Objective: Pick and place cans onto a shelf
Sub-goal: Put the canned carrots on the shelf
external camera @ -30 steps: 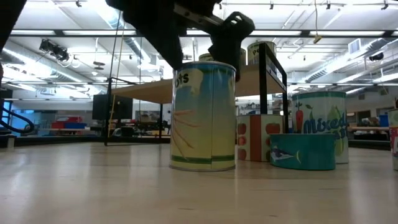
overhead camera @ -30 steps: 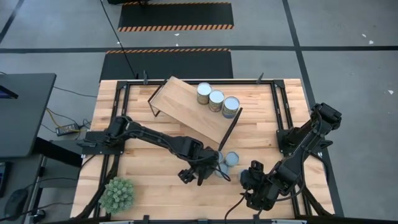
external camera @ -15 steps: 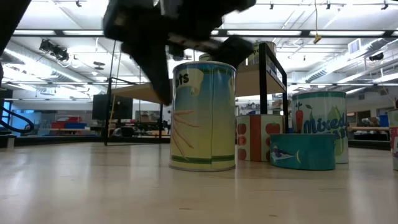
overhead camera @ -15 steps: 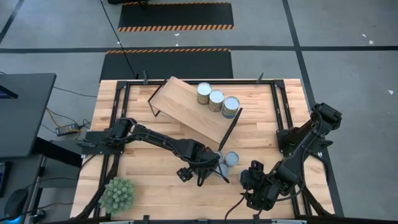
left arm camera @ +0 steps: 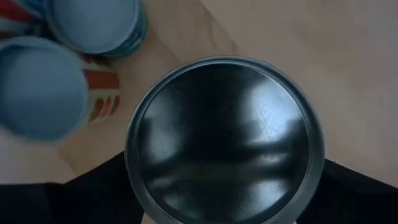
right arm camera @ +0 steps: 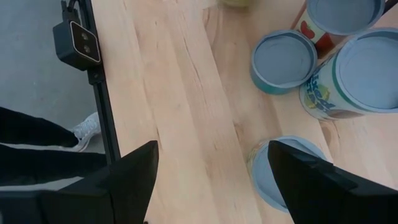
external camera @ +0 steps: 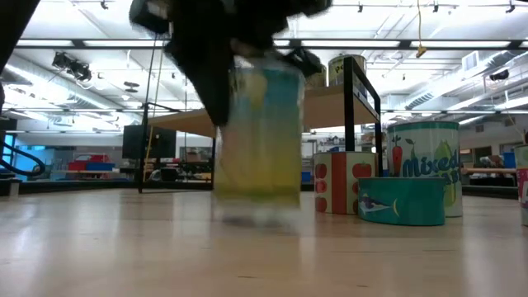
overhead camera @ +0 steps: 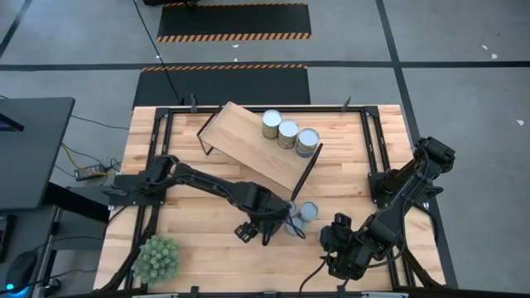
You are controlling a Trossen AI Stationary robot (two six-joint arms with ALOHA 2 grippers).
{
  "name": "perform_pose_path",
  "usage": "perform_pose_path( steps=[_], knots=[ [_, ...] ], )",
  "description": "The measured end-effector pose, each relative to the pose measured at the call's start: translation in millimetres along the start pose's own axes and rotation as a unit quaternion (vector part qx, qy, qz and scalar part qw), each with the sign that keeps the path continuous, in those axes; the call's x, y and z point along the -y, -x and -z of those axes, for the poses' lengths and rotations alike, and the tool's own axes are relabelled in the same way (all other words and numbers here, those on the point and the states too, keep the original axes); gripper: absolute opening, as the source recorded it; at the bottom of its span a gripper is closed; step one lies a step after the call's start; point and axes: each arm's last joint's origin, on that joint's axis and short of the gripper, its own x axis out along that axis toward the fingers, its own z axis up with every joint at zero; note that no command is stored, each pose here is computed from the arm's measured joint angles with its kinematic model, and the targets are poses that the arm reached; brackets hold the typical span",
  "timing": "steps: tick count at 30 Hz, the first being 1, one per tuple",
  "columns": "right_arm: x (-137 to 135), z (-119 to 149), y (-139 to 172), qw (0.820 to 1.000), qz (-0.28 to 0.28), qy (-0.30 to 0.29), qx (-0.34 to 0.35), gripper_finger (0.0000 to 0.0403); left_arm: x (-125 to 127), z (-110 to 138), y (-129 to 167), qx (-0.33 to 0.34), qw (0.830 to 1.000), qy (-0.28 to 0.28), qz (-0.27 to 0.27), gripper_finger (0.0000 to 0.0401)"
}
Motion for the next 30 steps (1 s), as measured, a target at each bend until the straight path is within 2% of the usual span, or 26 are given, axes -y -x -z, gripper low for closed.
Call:
perform_pose_path(
  steps=[6, 10, 15, 18, 25, 30],
  knots=[
    [0.6, 0.3, 0.0, 1.0, 0.004, 0.001, 0.0, 0.0309, -9.8, 22.4, 64.0, 0.02, 0.997, 0.077, -0.01, 0.0298],
    [1.6, -0.1, 0.0, 1.0, 0.013, 0.004, 0.01, 0.0309, -20.6, 48.0, 115.2, 0.053, 0.99, 0.125, -0.029, 0.0298],
    [3.9, 0.9, 0.1, 1.0, 0.024, 0.009, 0.006, 0.0309, -35.1, 82.6, 163.2, 0.082, 0.98, 0.168, -0.072, 0.0298],
    [4.6, 1.2, 0.1, 1.0, 0.028, 0.013, 0.005, 0.0309, -46.3, 104.5, 180.5, 0.071, 0.974, 0.185, -0.109, 0.03],
    [6.7, -0.7, -0.7, 0.999, 0.034, 0.025, 0.003, 0.0309, -81.7, 150.2, 195.8, 0.038, 0.963, 0.211, -0.161, 0.03],
    [8.0, -2.9, -1.6, 0.999, 0.036, 0.031, 0.003, 0.0309, -110.2, 181.2, 207.8, 0.02, 0.948, 0.212, -0.236, 0.03]
  ],
)
